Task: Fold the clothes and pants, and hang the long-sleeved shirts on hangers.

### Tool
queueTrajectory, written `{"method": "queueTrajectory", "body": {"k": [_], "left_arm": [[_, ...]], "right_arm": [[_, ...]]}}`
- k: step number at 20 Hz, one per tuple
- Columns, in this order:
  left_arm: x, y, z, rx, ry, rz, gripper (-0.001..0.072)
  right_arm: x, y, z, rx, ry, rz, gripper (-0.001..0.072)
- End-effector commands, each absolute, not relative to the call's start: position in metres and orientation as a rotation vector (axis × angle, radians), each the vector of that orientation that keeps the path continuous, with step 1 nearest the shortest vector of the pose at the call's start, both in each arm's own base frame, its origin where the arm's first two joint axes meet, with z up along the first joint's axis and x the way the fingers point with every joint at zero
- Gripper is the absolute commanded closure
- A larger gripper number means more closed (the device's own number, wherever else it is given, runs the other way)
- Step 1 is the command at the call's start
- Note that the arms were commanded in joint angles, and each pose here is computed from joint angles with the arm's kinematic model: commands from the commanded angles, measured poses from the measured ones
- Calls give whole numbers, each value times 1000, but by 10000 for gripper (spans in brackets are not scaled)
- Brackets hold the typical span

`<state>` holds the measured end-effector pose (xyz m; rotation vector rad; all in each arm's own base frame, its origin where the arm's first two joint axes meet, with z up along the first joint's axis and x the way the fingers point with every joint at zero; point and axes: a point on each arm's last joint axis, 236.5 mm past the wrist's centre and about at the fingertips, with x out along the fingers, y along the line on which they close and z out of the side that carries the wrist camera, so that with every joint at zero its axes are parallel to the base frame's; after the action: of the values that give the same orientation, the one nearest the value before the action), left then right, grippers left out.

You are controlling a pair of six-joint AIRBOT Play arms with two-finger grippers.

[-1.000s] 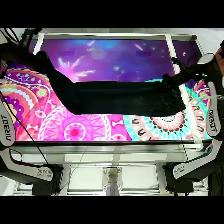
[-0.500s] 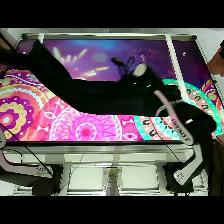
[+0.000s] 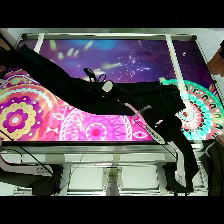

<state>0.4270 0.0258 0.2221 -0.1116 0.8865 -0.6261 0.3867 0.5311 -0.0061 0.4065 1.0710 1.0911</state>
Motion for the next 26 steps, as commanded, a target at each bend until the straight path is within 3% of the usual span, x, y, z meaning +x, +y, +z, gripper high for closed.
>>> {"method": "queueTrajectory", "body": {"k": [1, 6, 12, 16, 22, 26], "left_arm": [[429, 33, 218, -93, 890, -605, 675], [435, 35, 202, -110, 922, -608, 674], [409, 14, 173, -12, 1017, -780, 675], [400, -20, 175, 53, 1035, -872, 675], [378, -64, 183, 268, 1091, -867, 675], [360, -112, 195, 284, 1093, -922, 675]], "right_arm": [[334, 546, -3, 349, 1185, 1264, 696], [277, 525, -52, 23, 1351, 1296, 695], [272, 462, -18, -18, 1513, 1347, 693], [308, 401, 26, -15, 1502, 1281, 681], [386, 274, 79, 1, 1400, 944, 681], [414, 192, 111, 72, 1340, 762, 682]]}}
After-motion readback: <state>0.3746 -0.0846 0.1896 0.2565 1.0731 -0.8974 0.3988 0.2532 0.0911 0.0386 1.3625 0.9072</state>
